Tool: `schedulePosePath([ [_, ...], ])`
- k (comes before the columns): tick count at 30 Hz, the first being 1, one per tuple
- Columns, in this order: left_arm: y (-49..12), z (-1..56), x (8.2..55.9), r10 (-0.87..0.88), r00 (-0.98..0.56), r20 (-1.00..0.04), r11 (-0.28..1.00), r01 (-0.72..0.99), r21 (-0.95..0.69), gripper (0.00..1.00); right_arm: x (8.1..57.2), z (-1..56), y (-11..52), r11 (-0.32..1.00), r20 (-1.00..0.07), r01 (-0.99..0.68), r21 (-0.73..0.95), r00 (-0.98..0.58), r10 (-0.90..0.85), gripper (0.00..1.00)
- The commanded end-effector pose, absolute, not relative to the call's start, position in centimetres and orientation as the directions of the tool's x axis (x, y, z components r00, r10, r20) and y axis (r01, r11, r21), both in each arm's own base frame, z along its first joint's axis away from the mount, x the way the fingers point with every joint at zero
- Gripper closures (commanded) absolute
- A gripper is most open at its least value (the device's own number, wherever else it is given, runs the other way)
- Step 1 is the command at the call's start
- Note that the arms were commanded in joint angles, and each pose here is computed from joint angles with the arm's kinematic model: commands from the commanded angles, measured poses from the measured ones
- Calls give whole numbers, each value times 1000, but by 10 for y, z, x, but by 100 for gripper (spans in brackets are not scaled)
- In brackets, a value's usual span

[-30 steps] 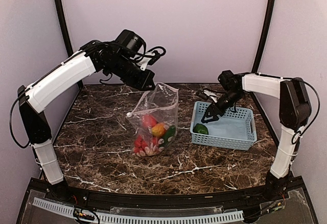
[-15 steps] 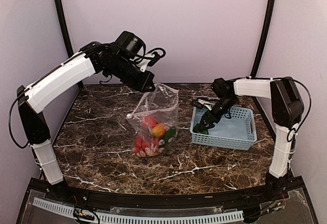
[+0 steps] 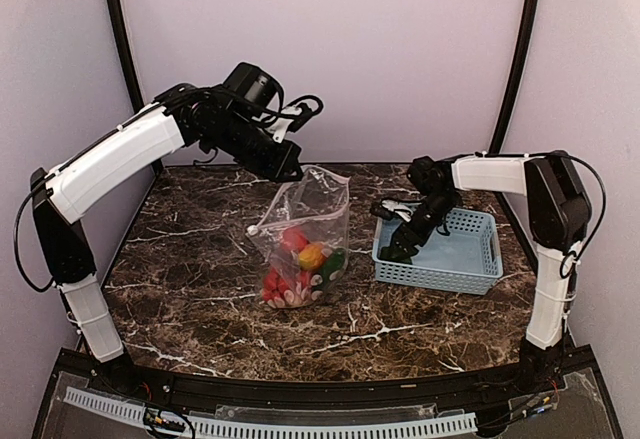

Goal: Place the food in the zip-top bag and seal the zipper
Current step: Pick up the fake fruit from the bin.

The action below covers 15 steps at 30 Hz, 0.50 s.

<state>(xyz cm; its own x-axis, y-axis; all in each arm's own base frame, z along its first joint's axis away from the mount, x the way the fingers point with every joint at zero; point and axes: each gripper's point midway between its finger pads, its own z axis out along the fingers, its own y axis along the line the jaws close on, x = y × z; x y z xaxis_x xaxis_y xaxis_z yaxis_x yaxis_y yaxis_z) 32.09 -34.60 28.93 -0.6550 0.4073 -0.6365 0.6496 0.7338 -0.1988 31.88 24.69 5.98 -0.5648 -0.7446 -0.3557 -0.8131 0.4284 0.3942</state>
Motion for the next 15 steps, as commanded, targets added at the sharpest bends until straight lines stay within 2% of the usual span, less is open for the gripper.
schedulePosePath([
  [1,-337,302,312,390,-653,-650,732,648,-212,99,317,56,232,473,-296,-816,332,-566,-769,40],
  [6,-338,301,312,385,-654,-651,730,647,-218,99,325,86,225,481,-342,-833,273,-551,-761,48],
  [15,-343,301,313,372,-655,-657,726,647,-234,99,337,169,226,460,-478,-874,158,-475,-739,54],
])
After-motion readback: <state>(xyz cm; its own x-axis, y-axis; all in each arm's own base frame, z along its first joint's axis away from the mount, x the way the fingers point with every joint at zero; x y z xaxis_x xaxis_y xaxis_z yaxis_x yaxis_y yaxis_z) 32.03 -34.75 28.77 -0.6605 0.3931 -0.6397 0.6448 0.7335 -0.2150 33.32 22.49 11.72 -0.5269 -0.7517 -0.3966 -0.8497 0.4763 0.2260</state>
